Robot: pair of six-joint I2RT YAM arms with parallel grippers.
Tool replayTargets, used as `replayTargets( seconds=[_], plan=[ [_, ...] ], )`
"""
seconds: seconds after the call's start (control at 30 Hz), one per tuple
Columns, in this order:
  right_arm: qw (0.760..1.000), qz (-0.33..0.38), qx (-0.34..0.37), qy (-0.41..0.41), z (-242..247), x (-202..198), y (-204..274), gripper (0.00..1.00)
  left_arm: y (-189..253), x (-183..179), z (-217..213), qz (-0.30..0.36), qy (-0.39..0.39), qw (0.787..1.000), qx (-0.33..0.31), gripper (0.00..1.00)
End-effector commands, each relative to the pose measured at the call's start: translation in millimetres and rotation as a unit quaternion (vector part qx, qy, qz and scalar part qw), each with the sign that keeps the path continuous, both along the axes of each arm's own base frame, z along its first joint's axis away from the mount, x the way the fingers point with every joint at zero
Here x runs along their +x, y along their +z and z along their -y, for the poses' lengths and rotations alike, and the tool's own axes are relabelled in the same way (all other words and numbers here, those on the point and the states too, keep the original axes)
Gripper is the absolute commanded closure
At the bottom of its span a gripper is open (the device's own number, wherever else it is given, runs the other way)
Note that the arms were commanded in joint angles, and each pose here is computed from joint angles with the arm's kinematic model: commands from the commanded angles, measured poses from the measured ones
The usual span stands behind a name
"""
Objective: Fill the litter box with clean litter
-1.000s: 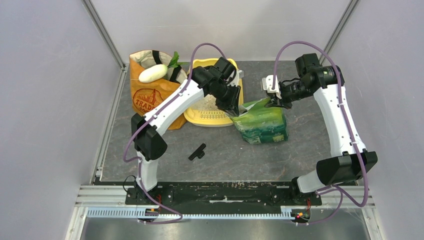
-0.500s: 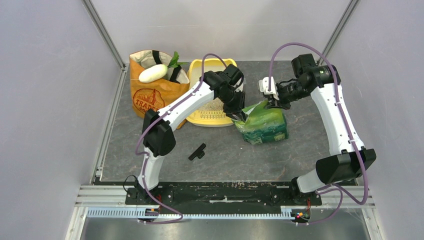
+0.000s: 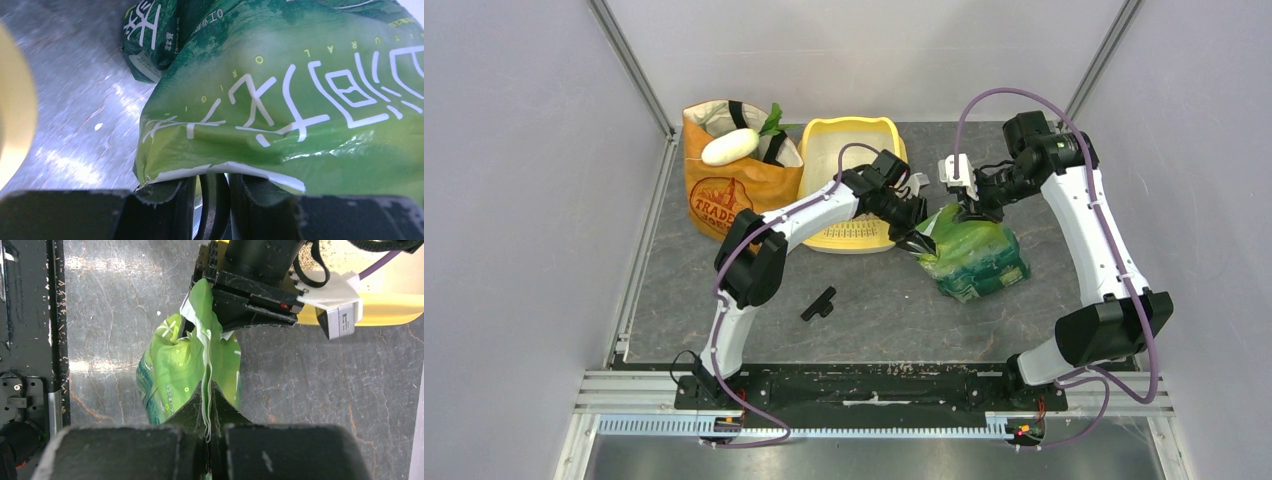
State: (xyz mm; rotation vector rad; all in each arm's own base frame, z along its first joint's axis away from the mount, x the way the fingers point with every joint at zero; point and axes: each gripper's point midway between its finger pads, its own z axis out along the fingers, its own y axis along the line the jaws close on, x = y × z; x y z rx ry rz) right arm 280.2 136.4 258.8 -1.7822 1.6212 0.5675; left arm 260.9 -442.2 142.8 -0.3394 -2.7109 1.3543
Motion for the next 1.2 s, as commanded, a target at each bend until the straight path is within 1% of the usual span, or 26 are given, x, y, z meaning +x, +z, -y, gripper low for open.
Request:
replayTargets(
  seconds=[0.0, 0.07, 0.13, 0.2, 0.3, 0.37, 0.4, 0.5, 0.73, 0.8, 0.9, 0.97, 1.17],
  plan=[
    [0.993, 0.046, 0.102, 0.033, -34.7, -14.0, 48.9, 1.00, 25.8, -2.6, 32.9, 0.016, -0.011, 0.992, -0.126, 0.98],
    [0.993, 0.041, 0.105, 0.031, -35.2, -17.6, 50.1, 1.00, 48.1, -7.7, 39.3, 0.009, -0.017, 0.980, -0.198, 0.98],
    [0.993, 0.042, 0.107, 0.029, -35.2, -20.0, 52.1, 1.00, 70.6, -11.1, 42.2, 0.005, -0.025, 0.964, -0.265, 0.98],
    [0.993, 0.041, 0.110, 0.025, -35.4, -20.5, 53.9, 1.00, 87.1, -13.7, 43.6, -0.014, -0.029, 0.950, -0.311, 0.98],
    [0.993, 0.041, 0.110, 0.021, -34.9, -21.7, 56.6, 1.00, 110.5, -14.4, 44.5, -0.047, -0.026, 0.931, -0.362, 0.98],
    [0.993, 0.040, 0.109, 0.019, -34.5, -22.9, 56.8, 1.00, 127.1, -15.3, 44.0, -0.049, -0.033, 0.917, -0.394, 0.98],
    [0.993, 0.040, 0.109, 0.018, -34.0, -23.3, 56.5, 1.00, 131.8, -15.8, 43.9, -0.047, -0.036, 0.914, -0.401, 0.98],
    [0.994, 0.038, 0.103, 0.014, -32.0, -23.5, 54.6, 1.00, 140.6, -20.8, 38.4, -0.036, -0.050, 0.910, -0.410, 0.98],
    [0.994, 0.044, 0.094, -0.024, -13.3, -14.5, 56.4, 1.00, 139.6, -11.4, 3.6, -0.036, -0.025, 0.919, -0.392, 0.98],
    [0.994, 0.049, 0.093, -0.037, -5.8, -10.3, 58.1, 1.00, 139.6, -10.3, -5.0, -0.020, -0.025, 0.926, -0.377, 0.98],
    [0.993, 0.053, 0.091, -0.057, 7.1, -3.5, 60.9, 1.00, 142.5, -10.0, -16.8, 0.020, -0.019, 0.936, -0.350, 0.98],
    [0.992, 0.060, 0.090, -0.064, 14.4, -1.2, 62.7, 1.00, 145.7, -11.7, -23.7, 0.040, -0.020, 0.940, -0.339, 0.98],
    [0.992, 0.071, 0.089, -0.057, 19.0, -7.0, 65.6, 1.00, 142.5, 5.1, -53.1, 0.035, 0.026, 0.945, -0.323, 0.98]
  ],
)
